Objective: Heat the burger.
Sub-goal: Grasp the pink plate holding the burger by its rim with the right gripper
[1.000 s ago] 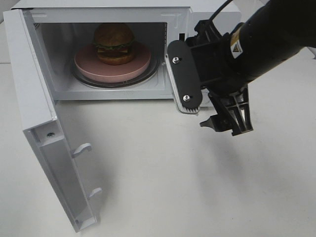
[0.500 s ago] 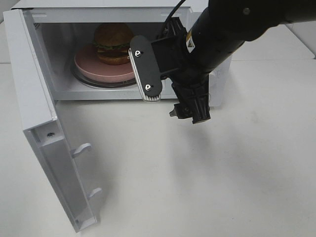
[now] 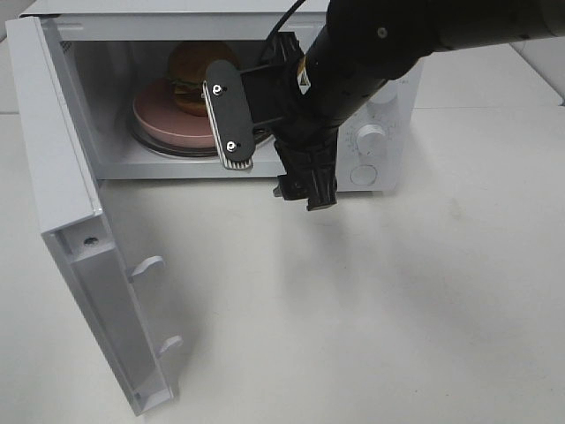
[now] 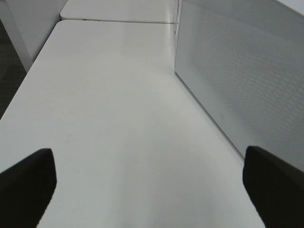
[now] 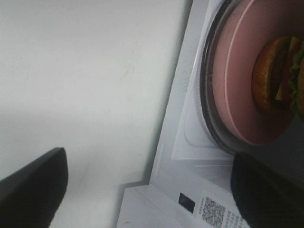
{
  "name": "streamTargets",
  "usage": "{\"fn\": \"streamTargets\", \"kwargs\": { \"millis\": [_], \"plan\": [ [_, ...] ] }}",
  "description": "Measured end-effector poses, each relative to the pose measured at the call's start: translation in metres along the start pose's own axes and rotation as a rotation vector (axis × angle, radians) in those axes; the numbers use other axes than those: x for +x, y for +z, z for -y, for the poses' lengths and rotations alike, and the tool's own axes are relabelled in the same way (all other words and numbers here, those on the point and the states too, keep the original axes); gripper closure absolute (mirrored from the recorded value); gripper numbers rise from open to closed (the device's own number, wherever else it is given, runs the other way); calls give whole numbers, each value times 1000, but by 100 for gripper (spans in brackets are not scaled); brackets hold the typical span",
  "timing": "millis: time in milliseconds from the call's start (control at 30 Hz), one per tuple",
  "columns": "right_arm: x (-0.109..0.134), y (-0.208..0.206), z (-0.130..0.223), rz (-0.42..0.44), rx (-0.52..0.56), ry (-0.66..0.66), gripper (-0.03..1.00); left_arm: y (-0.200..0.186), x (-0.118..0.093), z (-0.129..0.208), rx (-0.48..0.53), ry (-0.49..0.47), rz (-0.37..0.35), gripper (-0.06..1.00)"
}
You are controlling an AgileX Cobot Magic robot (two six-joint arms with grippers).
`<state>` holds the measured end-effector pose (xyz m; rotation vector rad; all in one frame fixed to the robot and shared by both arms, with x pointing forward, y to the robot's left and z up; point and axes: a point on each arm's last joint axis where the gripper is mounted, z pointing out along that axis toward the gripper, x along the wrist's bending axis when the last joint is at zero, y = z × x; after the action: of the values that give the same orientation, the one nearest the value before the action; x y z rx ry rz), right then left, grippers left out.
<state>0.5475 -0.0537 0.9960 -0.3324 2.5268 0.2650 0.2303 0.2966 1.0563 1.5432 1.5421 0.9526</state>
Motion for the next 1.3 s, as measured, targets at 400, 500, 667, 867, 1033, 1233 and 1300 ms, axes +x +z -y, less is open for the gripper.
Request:
{"fn": "streamTargets", "kwargs": {
  "millis": [400, 500, 667, 867, 1033, 1233, 1300],
  "plan": [
    [-14, 31, -11, 10, -5, 27, 9, 0, 0, 0, 0, 0, 0, -5],
    [-17, 41, -13, 9, 1, 36, 9, 0, 0, 0, 0, 0, 0, -5],
    [-22, 52, -16, 15, 3, 34, 10, 0, 0, 0, 0, 0, 0, -5],
    [-30, 72, -22, 25, 1, 32, 10, 0, 0, 0, 0, 0, 0, -5],
    [-37, 86, -26, 40, 3, 20, 11, 0, 0, 0, 0, 0, 0, -5],
    [-44, 102, -31, 55, -2, 19, 11, 0, 0, 0, 0, 0, 0, -5],
    [-45, 106, -33, 59, -3, 20, 11, 0, 0, 0, 0, 0, 0, -5]
  ]
}}
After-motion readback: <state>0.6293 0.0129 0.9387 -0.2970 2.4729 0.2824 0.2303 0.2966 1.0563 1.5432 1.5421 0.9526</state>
